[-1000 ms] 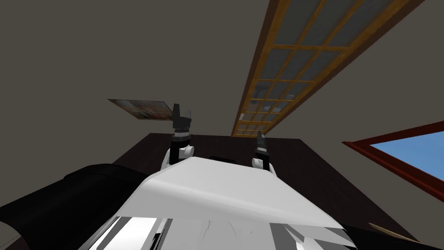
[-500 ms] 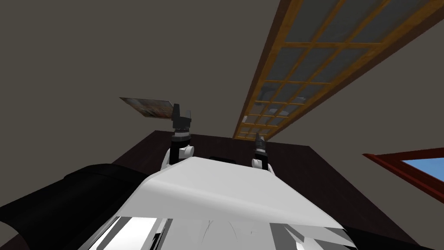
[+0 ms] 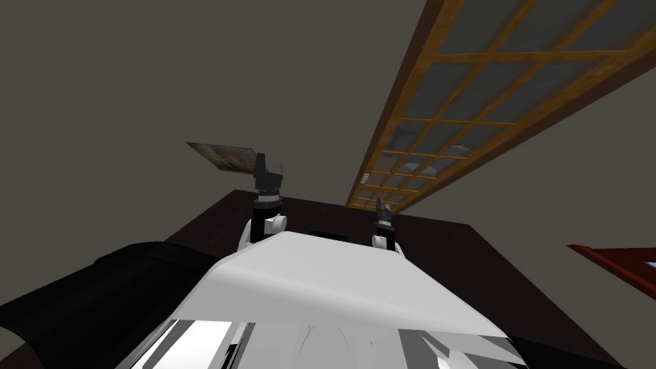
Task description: Pull the door open
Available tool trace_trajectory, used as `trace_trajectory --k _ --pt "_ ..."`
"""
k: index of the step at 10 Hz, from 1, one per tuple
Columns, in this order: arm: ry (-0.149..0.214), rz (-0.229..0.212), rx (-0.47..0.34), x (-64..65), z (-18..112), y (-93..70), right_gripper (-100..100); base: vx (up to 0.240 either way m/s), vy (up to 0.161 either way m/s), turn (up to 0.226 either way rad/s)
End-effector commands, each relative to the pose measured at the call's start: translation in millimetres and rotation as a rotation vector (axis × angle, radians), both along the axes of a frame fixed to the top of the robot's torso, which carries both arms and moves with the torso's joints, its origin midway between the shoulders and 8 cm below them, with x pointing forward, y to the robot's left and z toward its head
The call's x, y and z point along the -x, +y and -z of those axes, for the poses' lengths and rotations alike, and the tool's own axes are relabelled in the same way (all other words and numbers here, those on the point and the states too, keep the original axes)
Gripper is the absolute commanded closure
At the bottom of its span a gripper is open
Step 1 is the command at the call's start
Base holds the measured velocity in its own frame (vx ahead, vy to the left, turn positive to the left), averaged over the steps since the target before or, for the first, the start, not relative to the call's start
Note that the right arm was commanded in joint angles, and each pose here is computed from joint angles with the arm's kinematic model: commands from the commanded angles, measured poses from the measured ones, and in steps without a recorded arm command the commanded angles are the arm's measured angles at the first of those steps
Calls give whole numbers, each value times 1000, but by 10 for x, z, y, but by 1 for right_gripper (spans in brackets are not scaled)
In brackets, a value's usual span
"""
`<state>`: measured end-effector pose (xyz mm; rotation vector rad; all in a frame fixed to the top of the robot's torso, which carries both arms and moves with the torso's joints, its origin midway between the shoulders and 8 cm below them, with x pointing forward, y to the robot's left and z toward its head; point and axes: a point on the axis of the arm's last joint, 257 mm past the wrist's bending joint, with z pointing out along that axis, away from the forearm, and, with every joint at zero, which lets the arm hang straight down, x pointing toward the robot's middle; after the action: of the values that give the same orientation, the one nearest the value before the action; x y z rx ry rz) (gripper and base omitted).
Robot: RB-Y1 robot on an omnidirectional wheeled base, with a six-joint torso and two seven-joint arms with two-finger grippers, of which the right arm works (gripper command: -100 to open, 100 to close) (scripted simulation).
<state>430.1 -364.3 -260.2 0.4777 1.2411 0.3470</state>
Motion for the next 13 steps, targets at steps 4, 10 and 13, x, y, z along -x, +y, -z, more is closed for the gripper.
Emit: trace_trajectory --k 4,10,13 --pt "71 47 104 17 320 -142 -100 86 -35 139" --pt "160 101 229 66 694 -316 -100 83 -49 123" --pt "203 124 287 101 857 -395 -100 85 -39 107"
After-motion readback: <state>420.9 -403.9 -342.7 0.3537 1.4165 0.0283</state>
